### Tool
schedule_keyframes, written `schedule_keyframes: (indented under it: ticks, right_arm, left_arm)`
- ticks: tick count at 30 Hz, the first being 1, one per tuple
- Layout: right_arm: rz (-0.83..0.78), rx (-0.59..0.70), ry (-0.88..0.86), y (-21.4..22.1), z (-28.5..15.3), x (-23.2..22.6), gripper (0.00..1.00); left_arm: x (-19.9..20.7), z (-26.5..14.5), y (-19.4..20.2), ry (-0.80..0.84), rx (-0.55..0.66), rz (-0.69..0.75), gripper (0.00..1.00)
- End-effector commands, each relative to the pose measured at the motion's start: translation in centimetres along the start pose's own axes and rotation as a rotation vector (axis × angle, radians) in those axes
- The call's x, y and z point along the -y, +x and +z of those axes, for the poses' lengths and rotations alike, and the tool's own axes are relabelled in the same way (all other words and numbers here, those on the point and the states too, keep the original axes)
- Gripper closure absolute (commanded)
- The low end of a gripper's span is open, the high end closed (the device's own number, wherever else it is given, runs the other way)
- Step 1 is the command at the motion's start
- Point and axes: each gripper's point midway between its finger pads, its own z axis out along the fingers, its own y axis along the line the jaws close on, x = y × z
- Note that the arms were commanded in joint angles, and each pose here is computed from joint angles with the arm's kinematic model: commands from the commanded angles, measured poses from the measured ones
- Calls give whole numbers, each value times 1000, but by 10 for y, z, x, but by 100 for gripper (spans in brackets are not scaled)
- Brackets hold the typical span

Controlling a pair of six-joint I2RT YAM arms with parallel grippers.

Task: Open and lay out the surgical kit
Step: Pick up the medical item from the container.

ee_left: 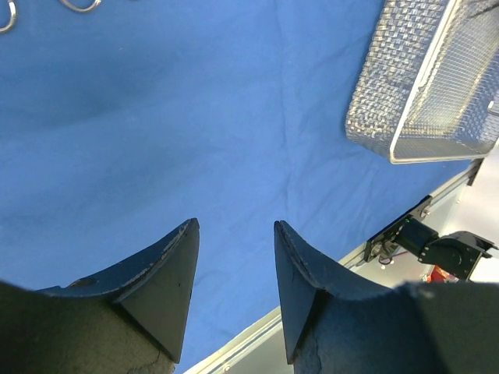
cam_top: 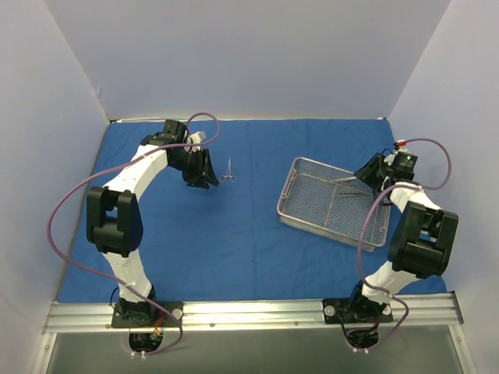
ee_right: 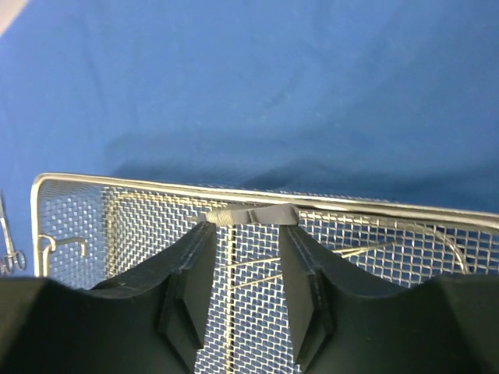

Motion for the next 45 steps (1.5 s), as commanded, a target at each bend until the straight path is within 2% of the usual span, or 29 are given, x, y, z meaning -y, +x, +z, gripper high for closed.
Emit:
schedule_keyframes:
  ticks: [1, 7, 24, 27, 31, 34, 42, 45]
  right_arm:
    - [-44, 61, -102, -18, 3, -15, 63]
    - [-33, 18, -65, -13, 13, -5, 66]
    - [16, 61, -82, -15, 23, 3, 65]
    - [34, 57, -103, -14, 27, 1, 72]
    - [68, 79, -117, -17, 26, -2, 85]
    - [79, 77, -132, -17, 25, -6, 91]
    - [78, 84, -143, -19, 4, -16, 100]
    - [74, 114, -131, -26, -11, -19, 100]
  left_arm:
    - [32, -24, -15, 95, 104, 71, 48]
    - [36, -33, -13, 98, 118, 86, 48]
    - [28, -30, -2, 72, 88, 77, 48]
    - [27, -30, -1, 71, 86, 76, 48]
    - [25, -27, 1, 68, 77, 70, 48]
    - [25, -28, 1, 69, 75, 71, 48]
    - [24, -26, 3, 70, 66, 65, 47]
    - [23, -25, 4, 69, 62, 62, 47]
